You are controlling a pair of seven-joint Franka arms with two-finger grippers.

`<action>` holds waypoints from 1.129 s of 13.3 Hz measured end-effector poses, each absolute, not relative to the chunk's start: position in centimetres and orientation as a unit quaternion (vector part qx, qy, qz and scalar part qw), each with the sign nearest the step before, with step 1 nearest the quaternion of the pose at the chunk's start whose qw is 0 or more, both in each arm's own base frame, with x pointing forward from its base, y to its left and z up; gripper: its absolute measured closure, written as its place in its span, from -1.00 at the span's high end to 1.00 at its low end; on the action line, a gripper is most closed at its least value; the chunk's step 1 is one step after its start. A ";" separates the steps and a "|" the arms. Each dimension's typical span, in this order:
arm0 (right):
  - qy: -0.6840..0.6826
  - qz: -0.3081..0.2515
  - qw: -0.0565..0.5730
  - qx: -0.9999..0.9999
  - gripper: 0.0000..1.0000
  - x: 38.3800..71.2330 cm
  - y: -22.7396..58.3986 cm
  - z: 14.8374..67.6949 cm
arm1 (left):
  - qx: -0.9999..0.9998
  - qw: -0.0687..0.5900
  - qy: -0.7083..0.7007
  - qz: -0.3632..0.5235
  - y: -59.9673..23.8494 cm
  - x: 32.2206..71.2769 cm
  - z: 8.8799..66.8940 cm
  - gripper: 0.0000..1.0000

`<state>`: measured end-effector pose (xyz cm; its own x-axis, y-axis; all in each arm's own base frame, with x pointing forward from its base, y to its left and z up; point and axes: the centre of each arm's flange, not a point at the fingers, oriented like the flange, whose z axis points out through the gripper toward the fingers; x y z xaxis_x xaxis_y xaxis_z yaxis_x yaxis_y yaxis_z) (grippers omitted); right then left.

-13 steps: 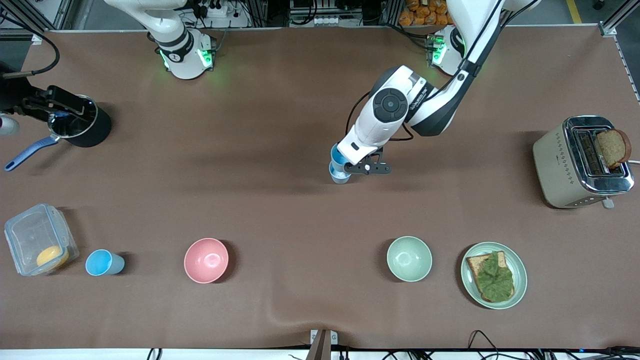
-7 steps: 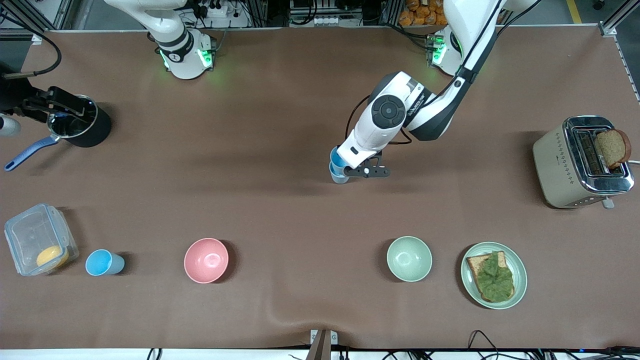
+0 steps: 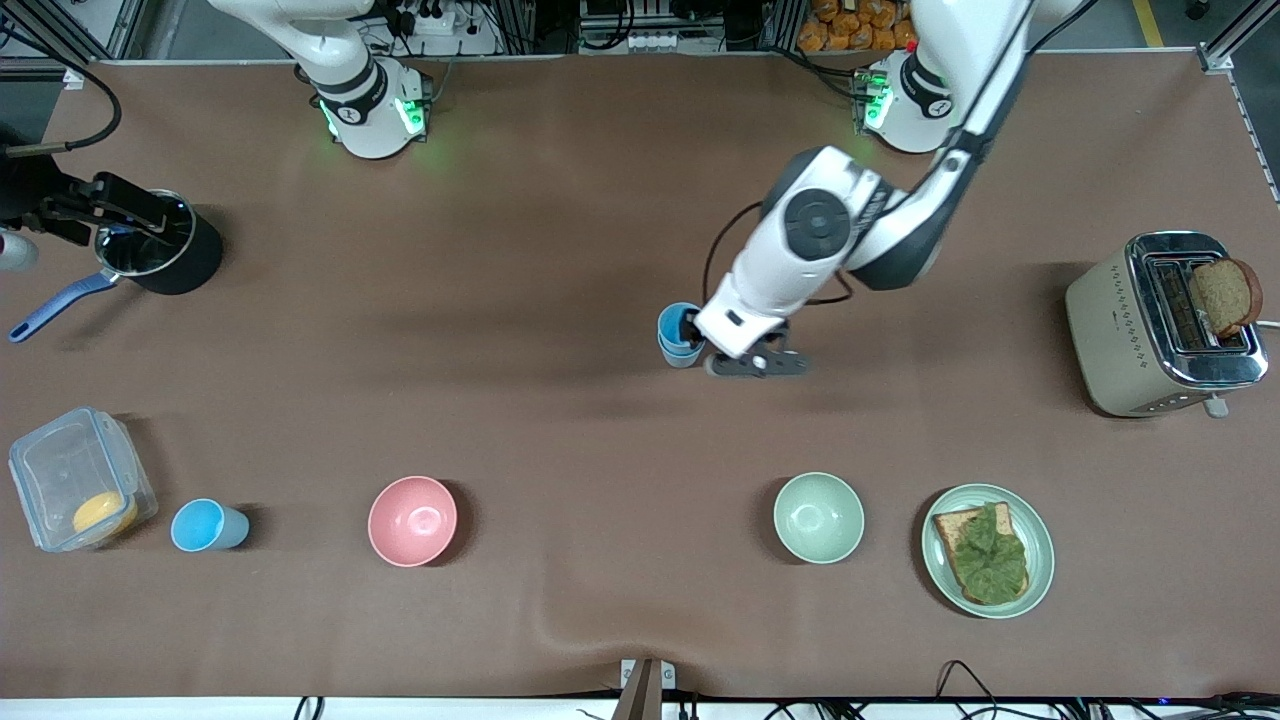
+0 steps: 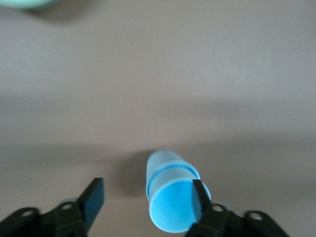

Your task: Stack blue cups with both arms

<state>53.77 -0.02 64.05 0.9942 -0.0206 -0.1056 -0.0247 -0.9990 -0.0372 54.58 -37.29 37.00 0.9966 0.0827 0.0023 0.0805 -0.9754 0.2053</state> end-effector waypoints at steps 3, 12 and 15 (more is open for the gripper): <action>0.015 0.052 0.018 -0.998 1.00 53.8 -0.4 64.1 | 0.993 0.090 0.069 0.041 -30.3 56.9 44.8 1.00; -0.042 0.047 0.000 -0.998 1.00 53.8 -1.2 64.5 | 0.999 0.006 0.026 0.048 -11.2 56.4 62.2 1.00; -0.044 0.045 -0.001 -0.998 1.00 53.6 -1.3 65.1 | 0.998 0.004 0.044 0.041 -8.5 56.4 63.4 1.00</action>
<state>53.61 -1.32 65.13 0.9920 0.0879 -0.0905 0.0880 -0.9961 -0.0026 56.42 -8.51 63.45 0.9928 0.0881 0.0816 0.0875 -0.9961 0.0112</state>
